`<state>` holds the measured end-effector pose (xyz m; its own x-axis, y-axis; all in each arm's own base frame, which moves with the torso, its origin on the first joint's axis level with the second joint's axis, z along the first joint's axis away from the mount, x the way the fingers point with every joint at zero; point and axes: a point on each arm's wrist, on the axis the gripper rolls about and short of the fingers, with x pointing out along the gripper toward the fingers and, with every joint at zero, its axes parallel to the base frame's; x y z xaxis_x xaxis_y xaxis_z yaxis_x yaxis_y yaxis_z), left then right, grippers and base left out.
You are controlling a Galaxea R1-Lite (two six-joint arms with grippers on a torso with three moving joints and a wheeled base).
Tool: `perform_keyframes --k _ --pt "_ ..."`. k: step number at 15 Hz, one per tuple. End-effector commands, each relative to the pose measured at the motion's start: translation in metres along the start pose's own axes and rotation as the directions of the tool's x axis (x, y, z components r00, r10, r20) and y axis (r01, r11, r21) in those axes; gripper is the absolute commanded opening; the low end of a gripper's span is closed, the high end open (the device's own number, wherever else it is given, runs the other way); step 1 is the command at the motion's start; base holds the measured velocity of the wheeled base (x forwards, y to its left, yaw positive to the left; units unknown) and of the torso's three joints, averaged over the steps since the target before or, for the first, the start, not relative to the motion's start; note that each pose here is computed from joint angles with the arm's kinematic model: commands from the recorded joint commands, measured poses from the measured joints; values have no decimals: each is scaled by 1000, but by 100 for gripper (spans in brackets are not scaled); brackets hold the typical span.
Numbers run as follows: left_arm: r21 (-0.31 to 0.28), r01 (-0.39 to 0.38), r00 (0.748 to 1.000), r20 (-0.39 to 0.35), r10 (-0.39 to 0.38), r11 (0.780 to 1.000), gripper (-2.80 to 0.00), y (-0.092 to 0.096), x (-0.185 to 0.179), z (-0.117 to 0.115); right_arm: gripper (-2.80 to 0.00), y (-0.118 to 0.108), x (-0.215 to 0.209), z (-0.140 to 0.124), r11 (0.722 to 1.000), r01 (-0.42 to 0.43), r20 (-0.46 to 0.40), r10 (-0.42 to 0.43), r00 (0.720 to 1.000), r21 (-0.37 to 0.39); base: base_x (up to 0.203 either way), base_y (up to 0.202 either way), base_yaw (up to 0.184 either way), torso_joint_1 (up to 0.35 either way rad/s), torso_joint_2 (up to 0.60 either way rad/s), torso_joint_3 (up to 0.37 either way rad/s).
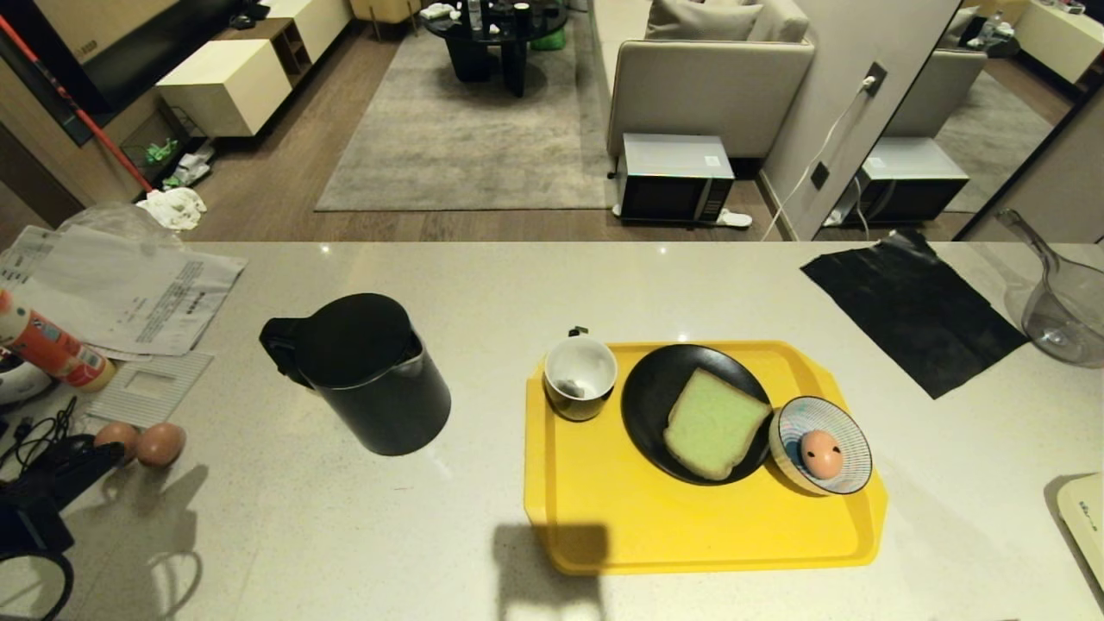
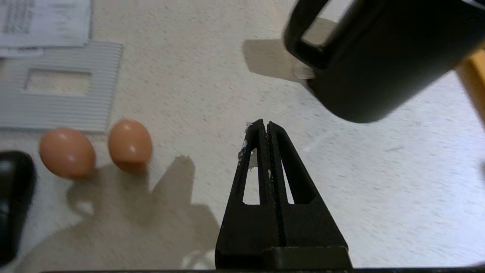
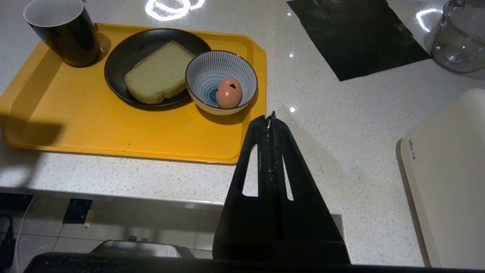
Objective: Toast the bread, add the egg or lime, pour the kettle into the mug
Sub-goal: Pick up the kettle
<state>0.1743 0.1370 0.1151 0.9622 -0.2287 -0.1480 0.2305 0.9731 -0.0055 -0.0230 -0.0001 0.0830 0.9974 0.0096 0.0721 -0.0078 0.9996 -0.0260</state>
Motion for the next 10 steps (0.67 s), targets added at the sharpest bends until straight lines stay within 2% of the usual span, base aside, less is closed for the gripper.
perform_keyframes --k 1,4,10 --pt "-4 16 1000 -3 -16 1000 -280 23 21 -19 -280 0 2 -7 1000 -1 -28 1 1000 0 0 0 0 0 0 0" --pt "65 47 998 32 -49 997 -280 30 38 -14 -280 0 2 -7 1000 -2 -28 2 1000 0 0 0 0 0 0 0" --pt "140 151 985 61 -161 979 -280 13 76 -2 -280 0 2 -7 1000 -1 -28 1 1000 -1 0 0 0 0 0 0"
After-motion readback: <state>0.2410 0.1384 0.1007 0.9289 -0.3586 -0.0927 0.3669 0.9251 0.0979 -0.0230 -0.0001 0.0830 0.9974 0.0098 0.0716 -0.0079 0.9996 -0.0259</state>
